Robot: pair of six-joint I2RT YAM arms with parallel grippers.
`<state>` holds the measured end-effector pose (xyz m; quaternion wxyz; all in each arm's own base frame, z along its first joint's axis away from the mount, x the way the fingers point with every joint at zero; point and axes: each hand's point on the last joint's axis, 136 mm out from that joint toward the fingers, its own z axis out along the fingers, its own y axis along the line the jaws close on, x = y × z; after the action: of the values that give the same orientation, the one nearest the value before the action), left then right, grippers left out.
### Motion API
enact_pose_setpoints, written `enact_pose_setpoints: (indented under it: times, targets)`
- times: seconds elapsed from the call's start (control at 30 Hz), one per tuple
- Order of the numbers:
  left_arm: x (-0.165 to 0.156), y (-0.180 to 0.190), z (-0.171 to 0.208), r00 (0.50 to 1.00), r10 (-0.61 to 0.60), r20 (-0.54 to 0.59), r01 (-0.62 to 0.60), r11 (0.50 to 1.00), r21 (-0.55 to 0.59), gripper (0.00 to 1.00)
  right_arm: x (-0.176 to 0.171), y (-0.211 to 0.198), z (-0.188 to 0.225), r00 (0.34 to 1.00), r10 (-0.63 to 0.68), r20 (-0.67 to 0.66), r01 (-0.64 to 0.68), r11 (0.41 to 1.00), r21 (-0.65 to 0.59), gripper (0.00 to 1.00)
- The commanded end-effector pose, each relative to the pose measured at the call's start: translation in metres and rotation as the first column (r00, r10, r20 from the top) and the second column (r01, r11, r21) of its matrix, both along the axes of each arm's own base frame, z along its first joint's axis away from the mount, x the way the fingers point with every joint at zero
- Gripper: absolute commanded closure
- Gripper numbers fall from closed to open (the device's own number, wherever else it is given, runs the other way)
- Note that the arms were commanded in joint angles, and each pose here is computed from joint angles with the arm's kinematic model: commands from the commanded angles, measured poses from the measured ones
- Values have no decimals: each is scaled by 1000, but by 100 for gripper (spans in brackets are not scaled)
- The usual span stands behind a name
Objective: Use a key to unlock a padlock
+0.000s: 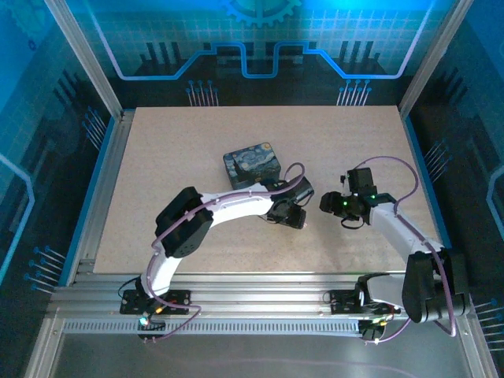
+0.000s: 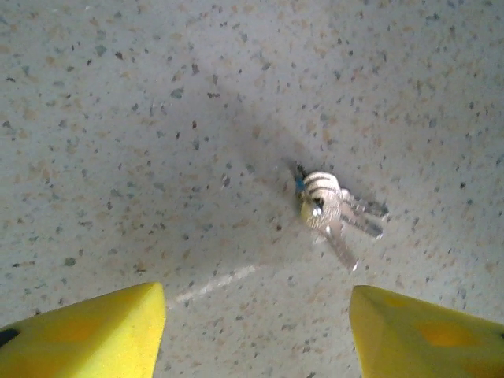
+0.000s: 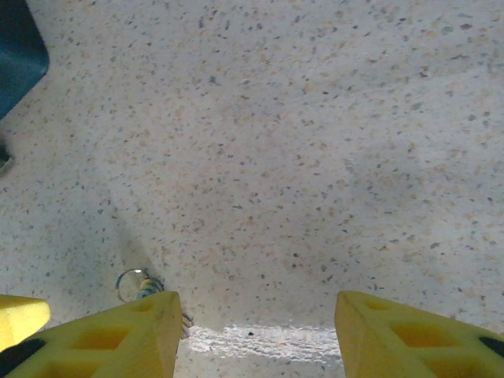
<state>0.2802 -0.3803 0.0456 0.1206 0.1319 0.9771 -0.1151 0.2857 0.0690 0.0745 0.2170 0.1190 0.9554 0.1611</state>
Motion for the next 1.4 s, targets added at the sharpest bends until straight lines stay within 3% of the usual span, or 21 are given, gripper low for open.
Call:
enact_pose_setpoints:
  times: [0.0, 0.23, 0.5, 1.37]
  targets:
    - [-5, 12, 32, 1000, -13, 25, 14, 998, -56, 33, -9, 16, -2, 995, 93, -28, -92, 995, 27, 46]
    - [-9, 72, 30, 997, 69, 16, -68, 997, -42, 32, -23, 74, -25, 951, 298, -83, -293, 954, 63, 49]
    - [-11, 134, 27, 981, 191, 40, -189, 981, -46, 33, -25, 103, -44, 924, 360, -131, -363, 932, 5, 50]
    - [-8, 154, 30, 970, 232, 66, -229, 972, -58, 34, -3, 104, -53, 912, 358, -202, -391, 906, -163, 66]
